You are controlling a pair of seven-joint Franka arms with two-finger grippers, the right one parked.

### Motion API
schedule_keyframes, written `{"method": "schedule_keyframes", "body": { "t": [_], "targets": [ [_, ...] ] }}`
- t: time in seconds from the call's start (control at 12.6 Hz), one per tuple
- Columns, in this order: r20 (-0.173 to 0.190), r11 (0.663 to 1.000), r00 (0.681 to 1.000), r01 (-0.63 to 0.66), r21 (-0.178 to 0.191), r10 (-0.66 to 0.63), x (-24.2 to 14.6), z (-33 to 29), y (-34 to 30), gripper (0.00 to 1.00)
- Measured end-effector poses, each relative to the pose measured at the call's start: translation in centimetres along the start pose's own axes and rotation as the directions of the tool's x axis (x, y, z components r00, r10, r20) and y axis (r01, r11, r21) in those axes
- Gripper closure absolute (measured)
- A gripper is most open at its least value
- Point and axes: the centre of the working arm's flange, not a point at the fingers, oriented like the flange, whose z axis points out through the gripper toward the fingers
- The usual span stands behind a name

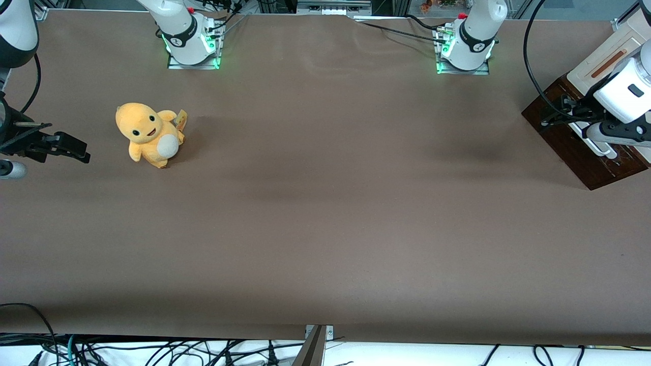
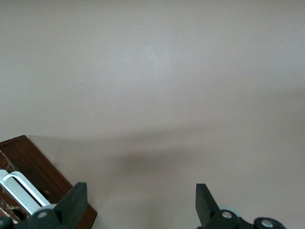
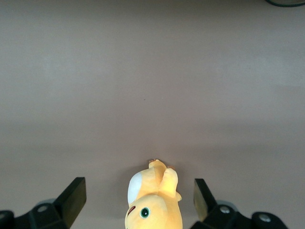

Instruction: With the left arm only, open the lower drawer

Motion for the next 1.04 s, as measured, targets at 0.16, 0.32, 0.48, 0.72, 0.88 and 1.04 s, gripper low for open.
{"method": "schedule_keyframes", "body": {
  "t": [0.16, 0.32, 0.48, 0.72, 0.88, 1.04],
  "targets": [
    [0.0, 1.0, 1.0, 0.0, 0.0, 0.0, 0.0, 0.0, 0.0, 0.0],
    [0.0, 1.0, 1.0, 0.0, 0.0, 0.0, 0.0, 0.0, -0.01, 0.0],
    [0.0, 1.0, 1.0, 0.003, 0.0, -0.003, 0.0, 0.0, -0.07, 0.0],
    [0.0, 1.0, 1.0, 0.007, 0.0, -0.007, -0.02, 0.0, -0.24, 0.0],
    [0.002, 1.0, 1.0, 0.008, 0.0, -0.008, -0.03, 0.01, -0.25, 0.0],
    [0.006, 1.0, 1.0, 0.008, -0.001, -0.008, -0.06, 0.11, -0.28, 0.0]
  ]
}}
